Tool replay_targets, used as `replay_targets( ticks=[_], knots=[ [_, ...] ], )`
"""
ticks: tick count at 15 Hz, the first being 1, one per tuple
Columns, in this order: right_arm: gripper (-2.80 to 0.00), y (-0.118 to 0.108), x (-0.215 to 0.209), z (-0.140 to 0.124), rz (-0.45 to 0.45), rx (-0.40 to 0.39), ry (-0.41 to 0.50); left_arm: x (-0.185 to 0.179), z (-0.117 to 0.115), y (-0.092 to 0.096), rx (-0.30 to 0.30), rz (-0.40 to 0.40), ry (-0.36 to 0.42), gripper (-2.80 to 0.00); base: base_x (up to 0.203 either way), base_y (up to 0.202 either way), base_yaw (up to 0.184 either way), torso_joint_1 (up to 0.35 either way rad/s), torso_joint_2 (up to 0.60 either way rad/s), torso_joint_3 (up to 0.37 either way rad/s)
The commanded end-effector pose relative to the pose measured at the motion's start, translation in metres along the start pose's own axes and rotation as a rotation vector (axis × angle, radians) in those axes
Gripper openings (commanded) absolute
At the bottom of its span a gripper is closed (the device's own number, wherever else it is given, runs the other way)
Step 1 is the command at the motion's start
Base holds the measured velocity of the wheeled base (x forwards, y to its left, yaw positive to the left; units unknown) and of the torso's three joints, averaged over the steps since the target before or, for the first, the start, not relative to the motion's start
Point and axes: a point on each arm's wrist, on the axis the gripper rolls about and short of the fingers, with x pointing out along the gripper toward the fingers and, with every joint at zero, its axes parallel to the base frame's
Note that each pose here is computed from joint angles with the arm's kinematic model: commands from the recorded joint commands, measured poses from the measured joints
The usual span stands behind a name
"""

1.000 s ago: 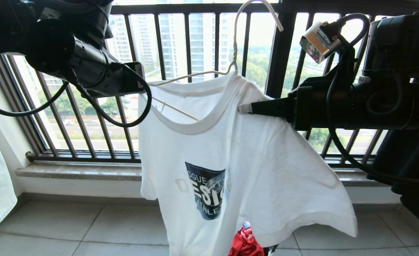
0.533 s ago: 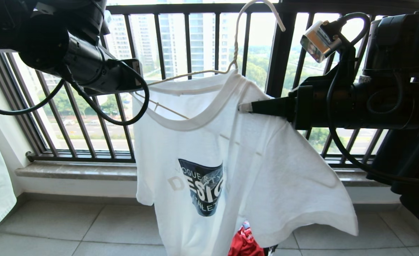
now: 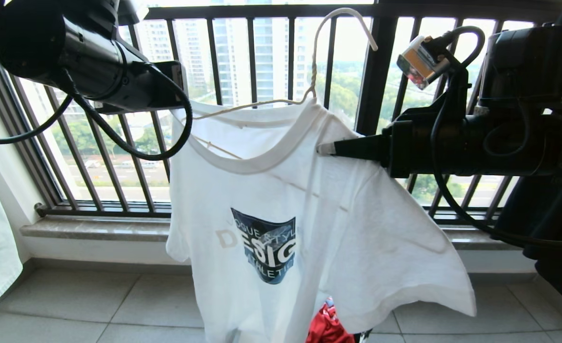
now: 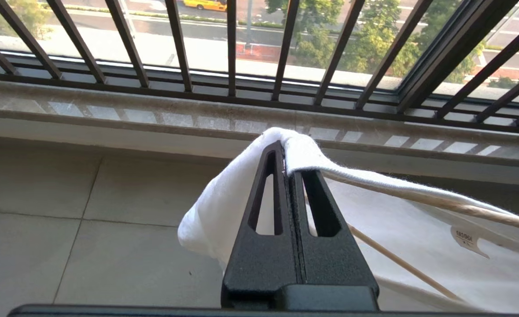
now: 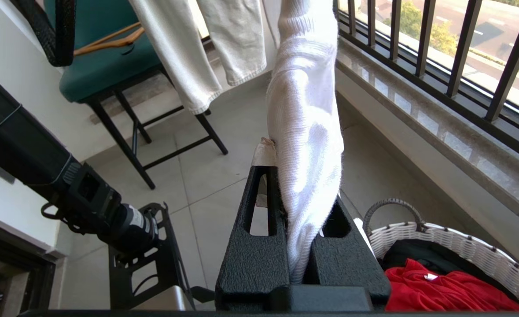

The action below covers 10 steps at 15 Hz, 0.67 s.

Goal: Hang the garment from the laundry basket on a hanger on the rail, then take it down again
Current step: Hang the clothes on the clothes rack

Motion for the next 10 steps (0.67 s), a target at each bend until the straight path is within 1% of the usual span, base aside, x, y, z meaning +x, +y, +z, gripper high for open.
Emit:
replay_targets(
  ticks=[1, 5, 6, 8, 10],
  knots=[
    [-2.8, -0.003, 0.005, -0.003, 0.006, 0.009, 0.013, -0.004, -0.003, -0.009, 0.007, -0.031, 0.007, -2.8, 0.0, 0.0, 0.0, 0.0, 0.0, 0.0],
    [-2.8, -0.005, 0.02, -0.013, 0.012, 0.024, 0.039, -0.018, -0.008, -0.031, 0.021, -0.123, 0.008, -2.8, 0.0, 0.0, 0.0, 0.0, 0.0, 0.0],
    [-2.8, -0.007, 0.025, -0.015, 0.007, 0.021, 0.033, -0.023, -0.01, -0.039, 0.003, -0.154, 0.011, -2.8, 0.0, 0.0, 0.0, 0.0, 0.0, 0.0],
    [-2.8, -0.011, 0.03, -0.016, -0.003, 0.006, -0.01, -0.032, -0.014, -0.05, -0.042, -0.203, 0.021, -2.8, 0.0, 0.0, 0.0, 0.0, 0.0, 0.0],
    [-2.8, -0.014, 0.034, -0.017, 0.008, 0.005, -0.062, -0.036, -0.017, -0.057, -0.059, -0.232, 0.031, -2.8, 0.0, 0.0, 0.0, 0.0, 0.0, 0.0]
  ],
)
